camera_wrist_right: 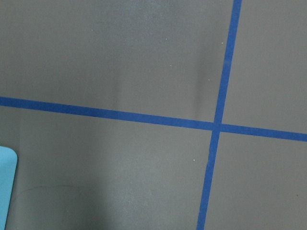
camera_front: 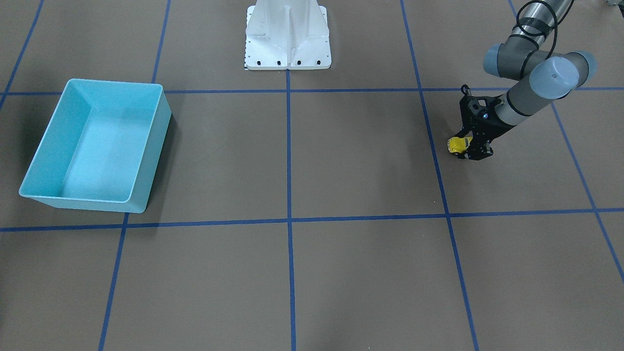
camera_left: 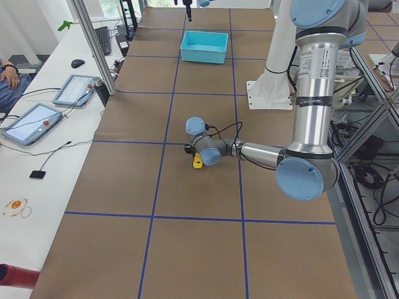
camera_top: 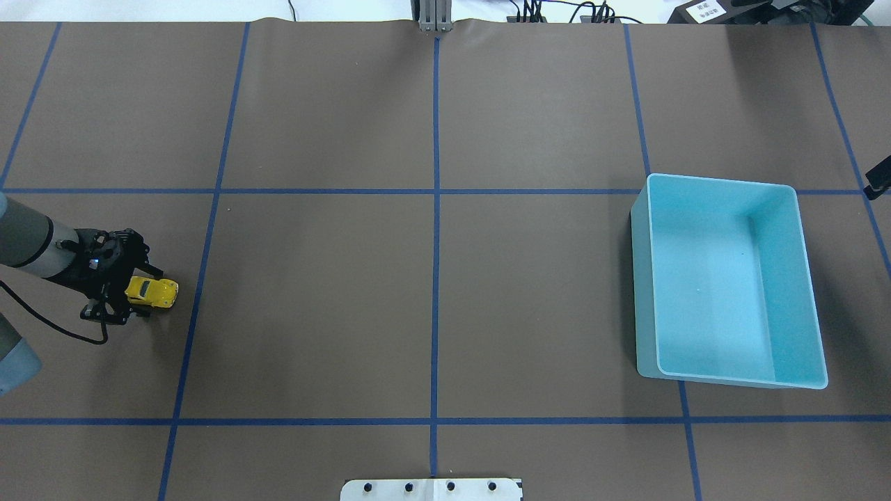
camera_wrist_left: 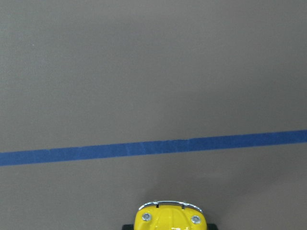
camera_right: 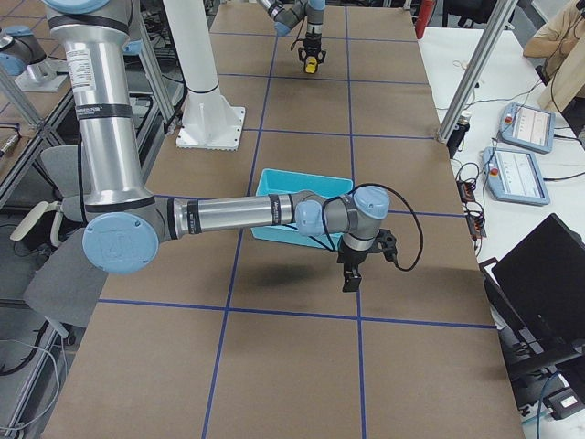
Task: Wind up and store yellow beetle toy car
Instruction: 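Release the car from the left gripper so it rolls toward the bin, then raise the left gripper away while the right arm moves toward the bin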
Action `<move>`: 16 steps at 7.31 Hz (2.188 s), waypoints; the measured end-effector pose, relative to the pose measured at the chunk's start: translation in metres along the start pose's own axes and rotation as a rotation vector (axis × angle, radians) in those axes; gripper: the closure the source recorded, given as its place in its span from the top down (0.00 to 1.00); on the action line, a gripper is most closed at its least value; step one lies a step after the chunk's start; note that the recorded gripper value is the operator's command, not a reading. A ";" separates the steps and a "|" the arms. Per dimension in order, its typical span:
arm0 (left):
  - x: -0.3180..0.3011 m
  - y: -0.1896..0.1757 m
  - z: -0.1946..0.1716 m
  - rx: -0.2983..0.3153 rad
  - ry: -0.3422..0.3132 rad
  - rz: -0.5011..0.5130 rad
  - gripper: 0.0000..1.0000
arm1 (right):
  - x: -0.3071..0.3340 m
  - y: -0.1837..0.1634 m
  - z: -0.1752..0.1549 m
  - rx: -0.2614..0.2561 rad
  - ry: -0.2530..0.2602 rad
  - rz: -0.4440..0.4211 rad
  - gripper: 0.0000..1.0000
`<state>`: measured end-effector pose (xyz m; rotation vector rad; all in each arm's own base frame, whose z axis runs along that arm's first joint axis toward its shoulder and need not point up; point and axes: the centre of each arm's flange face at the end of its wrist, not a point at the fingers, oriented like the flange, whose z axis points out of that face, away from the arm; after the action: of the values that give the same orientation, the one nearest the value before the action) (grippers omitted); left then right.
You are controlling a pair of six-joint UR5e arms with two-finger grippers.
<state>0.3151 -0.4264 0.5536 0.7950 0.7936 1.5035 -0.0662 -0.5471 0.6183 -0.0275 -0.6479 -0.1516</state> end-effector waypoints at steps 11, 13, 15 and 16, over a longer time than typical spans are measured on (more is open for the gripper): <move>-0.023 0.028 -0.047 0.061 -0.008 -0.100 1.00 | -0.003 -0.001 0.002 -0.003 0.000 -0.005 1.00; -0.030 0.031 -0.065 0.085 -0.016 -0.284 1.00 | -0.004 -0.001 0.003 -0.005 0.000 -0.008 1.00; -0.045 0.041 -0.089 0.102 -0.046 -0.505 1.00 | -0.018 -0.009 0.002 -0.002 0.002 -0.015 1.00; -0.057 0.050 -0.107 0.101 -0.074 -0.608 1.00 | -0.028 -0.019 -0.004 0.009 -0.001 -0.003 1.00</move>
<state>0.2015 -0.4910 0.5366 0.6034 0.9549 0.8938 -0.0884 -0.5623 0.5981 -0.0179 -0.6501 -0.1517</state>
